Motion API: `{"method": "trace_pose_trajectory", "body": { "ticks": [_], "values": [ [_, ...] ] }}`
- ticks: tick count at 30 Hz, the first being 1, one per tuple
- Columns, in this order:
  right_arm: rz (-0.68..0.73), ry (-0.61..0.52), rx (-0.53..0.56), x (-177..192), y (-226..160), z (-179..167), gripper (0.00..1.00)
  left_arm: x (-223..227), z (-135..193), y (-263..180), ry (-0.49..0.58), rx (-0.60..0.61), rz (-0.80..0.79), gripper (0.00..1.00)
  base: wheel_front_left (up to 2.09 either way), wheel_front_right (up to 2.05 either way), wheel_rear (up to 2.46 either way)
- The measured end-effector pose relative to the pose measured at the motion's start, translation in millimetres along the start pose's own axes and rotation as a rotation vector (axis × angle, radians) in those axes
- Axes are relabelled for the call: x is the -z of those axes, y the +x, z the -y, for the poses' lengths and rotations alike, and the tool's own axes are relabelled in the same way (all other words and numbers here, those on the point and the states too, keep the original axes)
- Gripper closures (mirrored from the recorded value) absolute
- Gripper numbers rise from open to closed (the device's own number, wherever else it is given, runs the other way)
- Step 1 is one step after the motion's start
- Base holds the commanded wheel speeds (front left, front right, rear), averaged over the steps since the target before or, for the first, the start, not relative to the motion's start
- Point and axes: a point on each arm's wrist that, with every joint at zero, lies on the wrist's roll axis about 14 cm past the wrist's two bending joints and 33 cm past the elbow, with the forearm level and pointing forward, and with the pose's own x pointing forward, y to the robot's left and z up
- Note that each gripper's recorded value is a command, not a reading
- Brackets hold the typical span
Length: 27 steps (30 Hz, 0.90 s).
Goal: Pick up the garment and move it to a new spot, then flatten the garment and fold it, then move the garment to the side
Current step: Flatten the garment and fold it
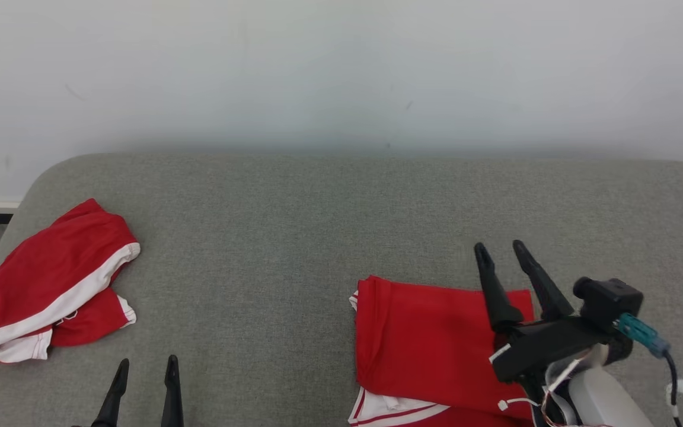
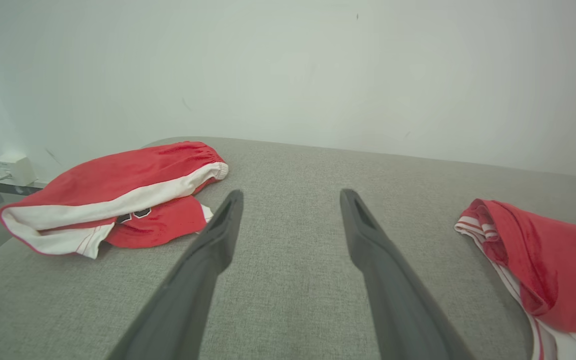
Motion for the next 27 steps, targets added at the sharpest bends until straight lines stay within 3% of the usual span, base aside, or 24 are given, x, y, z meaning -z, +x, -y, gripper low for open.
{"method": "trace_pose_trajectory", "body": {
  "ticks": [14,27],
  "values": [
    [0.129,-0.112,0.172,-30,-73,49,0.0,-12,5,7,0.034,0.026,0.036,0.0,0.0,0.0,0.0],
    [0.105,-0.101,0.271,-13,-116,58,0.0,-20,8,3,0.056,0.042,0.059,0.0,0.0,0.0,0.0]
  ]
}}
